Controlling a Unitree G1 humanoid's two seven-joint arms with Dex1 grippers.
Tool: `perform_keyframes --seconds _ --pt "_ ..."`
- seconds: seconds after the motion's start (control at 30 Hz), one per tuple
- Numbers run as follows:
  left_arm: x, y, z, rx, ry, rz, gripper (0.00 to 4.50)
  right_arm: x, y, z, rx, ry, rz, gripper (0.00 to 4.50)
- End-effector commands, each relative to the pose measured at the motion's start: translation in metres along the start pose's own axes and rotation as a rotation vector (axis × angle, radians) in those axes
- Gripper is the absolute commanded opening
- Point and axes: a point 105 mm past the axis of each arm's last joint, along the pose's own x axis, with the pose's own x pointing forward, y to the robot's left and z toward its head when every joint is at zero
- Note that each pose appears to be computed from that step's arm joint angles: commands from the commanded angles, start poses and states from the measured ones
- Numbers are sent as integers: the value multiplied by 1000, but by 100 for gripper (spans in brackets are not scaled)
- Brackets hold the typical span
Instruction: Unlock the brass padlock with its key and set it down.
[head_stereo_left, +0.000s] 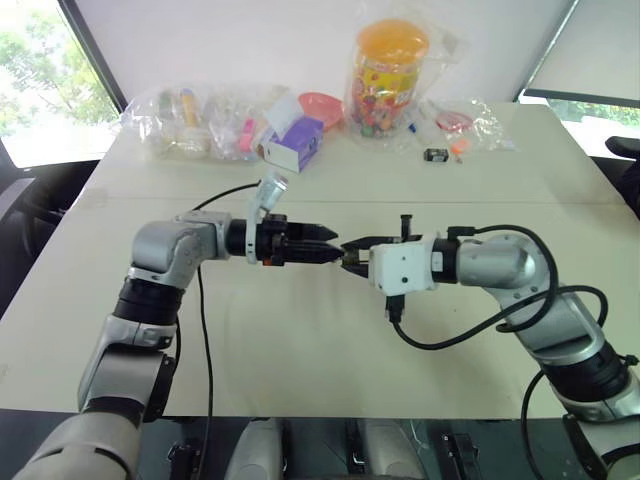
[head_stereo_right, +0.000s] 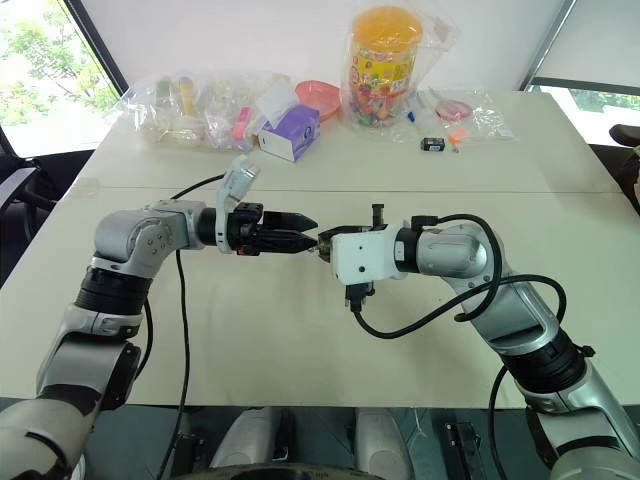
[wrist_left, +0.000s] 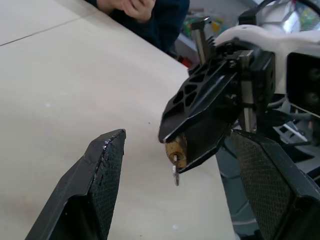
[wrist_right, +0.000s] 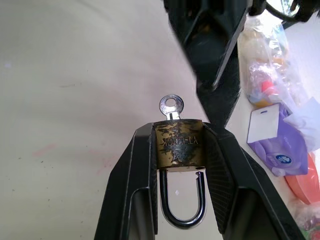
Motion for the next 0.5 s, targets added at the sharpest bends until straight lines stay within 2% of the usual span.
perform_keyframes --seconds 0.03,0.47,0.5 --pt "5 0 1 28 -6 18 345 -1 -9 8 -51 -16 -28 74" --pt "15 8 -2 10 -28 47 345 0 -9 9 -76 -12 -27 74" --pt "15 8 -2 9 -28 46 322 0 -9 9 -82 -9 -24 74"
